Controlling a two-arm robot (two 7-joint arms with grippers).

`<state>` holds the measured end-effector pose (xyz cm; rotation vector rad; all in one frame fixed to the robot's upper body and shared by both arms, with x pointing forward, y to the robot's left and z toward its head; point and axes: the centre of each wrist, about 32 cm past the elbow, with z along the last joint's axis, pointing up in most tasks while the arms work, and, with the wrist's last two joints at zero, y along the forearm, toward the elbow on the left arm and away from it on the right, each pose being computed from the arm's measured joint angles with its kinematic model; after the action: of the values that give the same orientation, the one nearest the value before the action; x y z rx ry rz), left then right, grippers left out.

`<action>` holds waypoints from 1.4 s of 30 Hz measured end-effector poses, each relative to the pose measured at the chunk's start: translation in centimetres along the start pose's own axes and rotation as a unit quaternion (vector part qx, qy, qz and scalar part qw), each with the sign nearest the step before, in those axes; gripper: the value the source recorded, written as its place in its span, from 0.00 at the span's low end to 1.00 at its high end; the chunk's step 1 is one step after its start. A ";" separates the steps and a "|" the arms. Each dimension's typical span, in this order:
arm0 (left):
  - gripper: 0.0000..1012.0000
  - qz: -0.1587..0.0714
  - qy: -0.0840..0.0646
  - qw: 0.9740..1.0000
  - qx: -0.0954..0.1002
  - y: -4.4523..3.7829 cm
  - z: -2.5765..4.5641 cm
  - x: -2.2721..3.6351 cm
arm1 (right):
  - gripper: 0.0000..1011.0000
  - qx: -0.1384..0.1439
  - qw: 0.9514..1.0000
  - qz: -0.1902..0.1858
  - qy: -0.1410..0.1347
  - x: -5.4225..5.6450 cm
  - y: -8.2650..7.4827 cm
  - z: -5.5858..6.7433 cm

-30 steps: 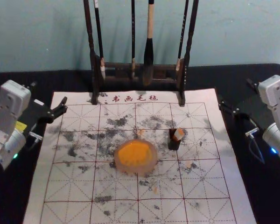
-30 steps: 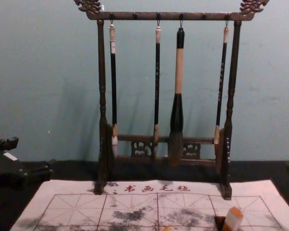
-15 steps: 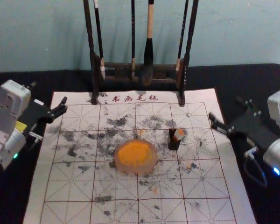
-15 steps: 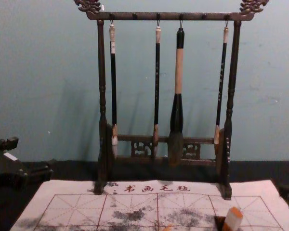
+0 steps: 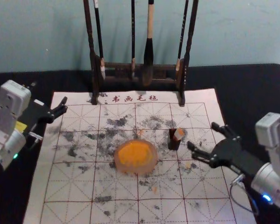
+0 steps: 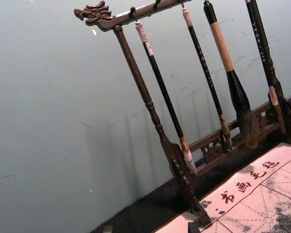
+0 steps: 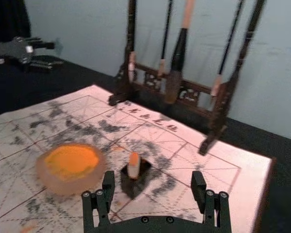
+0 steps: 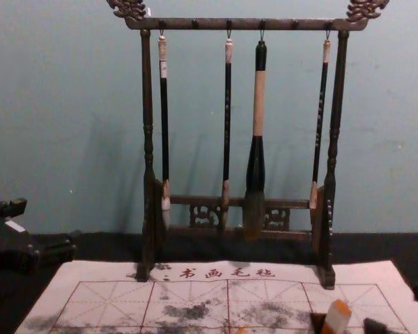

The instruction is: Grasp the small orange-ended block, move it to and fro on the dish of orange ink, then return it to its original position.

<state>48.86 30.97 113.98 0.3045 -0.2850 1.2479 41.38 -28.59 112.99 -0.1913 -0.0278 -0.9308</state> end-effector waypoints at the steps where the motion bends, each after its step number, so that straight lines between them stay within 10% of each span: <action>1: 0.99 0.000 0.000 1.000 0.000 0.00 0.00 0.00 | 0.99 0.000 1.000 0.002 -0.002 -0.1 0.1 -0.1; 21: 0.99 0.000 0.000 1.000 0.000 0.00 0.00 0.00 | 0.99 -0.015 1.000 0.016 -0.004 -1.0 5.3 -1.3; 42: 0.99 0.000 0.000 1.000 0.000 0.00 0.00 0.00 | 0.99 -0.011 1.000 0.018 -0.002 -1.0 5.9 -1.1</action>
<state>48.86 30.97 113.98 0.3045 -0.2850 1.2480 45.41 -24.51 110.92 -0.2138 -0.0181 -0.8958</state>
